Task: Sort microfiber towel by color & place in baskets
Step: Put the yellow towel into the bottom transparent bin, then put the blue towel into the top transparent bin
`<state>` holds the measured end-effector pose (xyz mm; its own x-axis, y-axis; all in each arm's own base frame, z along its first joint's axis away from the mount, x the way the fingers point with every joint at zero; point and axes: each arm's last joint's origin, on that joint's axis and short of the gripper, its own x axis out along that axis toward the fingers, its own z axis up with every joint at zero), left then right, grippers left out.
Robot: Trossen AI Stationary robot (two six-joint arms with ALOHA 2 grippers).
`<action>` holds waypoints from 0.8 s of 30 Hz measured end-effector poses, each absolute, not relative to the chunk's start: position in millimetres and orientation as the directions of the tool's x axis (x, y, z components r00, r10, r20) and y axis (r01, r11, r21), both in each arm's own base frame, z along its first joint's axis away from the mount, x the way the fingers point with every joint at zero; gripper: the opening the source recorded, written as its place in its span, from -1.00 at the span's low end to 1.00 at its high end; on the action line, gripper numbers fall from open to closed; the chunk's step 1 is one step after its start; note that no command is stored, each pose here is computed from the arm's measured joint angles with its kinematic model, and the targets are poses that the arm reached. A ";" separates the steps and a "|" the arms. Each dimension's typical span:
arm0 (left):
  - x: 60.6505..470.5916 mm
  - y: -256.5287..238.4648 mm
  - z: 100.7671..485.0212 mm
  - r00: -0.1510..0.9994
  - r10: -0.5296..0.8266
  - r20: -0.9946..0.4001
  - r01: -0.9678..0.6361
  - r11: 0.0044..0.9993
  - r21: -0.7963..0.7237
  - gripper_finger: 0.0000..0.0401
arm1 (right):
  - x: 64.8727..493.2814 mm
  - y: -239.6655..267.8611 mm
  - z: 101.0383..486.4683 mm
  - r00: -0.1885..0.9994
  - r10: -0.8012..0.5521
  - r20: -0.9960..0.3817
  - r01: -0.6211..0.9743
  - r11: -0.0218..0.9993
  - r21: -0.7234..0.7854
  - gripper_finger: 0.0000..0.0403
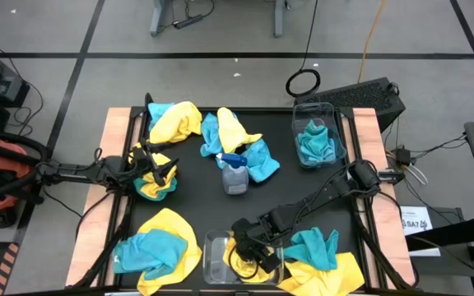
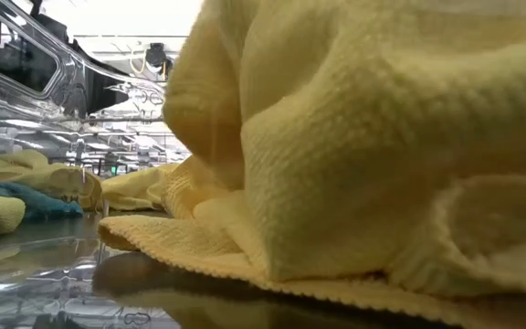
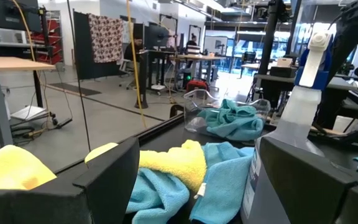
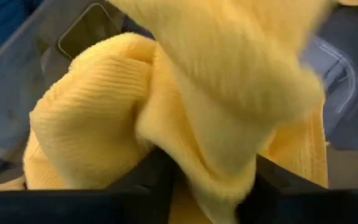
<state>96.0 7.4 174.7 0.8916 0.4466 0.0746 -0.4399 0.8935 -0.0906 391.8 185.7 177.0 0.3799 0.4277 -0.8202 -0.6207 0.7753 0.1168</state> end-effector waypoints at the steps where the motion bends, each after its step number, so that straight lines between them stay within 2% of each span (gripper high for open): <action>1: 96.1 7.4 174.7 0.891 0.447 0.074 -0.441 0.893 -0.090 0.69 | 392.7 186.1 180.7 0.378 0.427 -0.822 -0.620 0.775 0.117 -0.25; 6: 96.0 7.5 174.6 0.891 0.448 0.074 -0.441 0.893 -0.090 0.69 | 397.1 189.0 210.2 0.357 0.415 -0.837 -0.618 0.777 0.122 0.04; 11: 96.0 7.5 174.6 0.891 0.448 0.073 -0.441 0.893 -0.090 0.69 | 395.7 194.6 246.6 0.362 0.342 -0.867 -0.614 0.788 0.054 0.20; 17: 96.1 7.4 174.4 0.891 0.448 0.072 -0.442 0.893 -0.089 0.69 | 383.3 198.4 287.1 0.334 0.265 -0.905 -0.603 0.798 0.011 0.23; 24: 96.1 7.4 173.8 0.892 0.448 0.067 -0.442 0.893 -0.086 0.69 | 361.4 199.2 300.6 0.194 0.187 -0.963 -0.507 0.860 0.064 0.23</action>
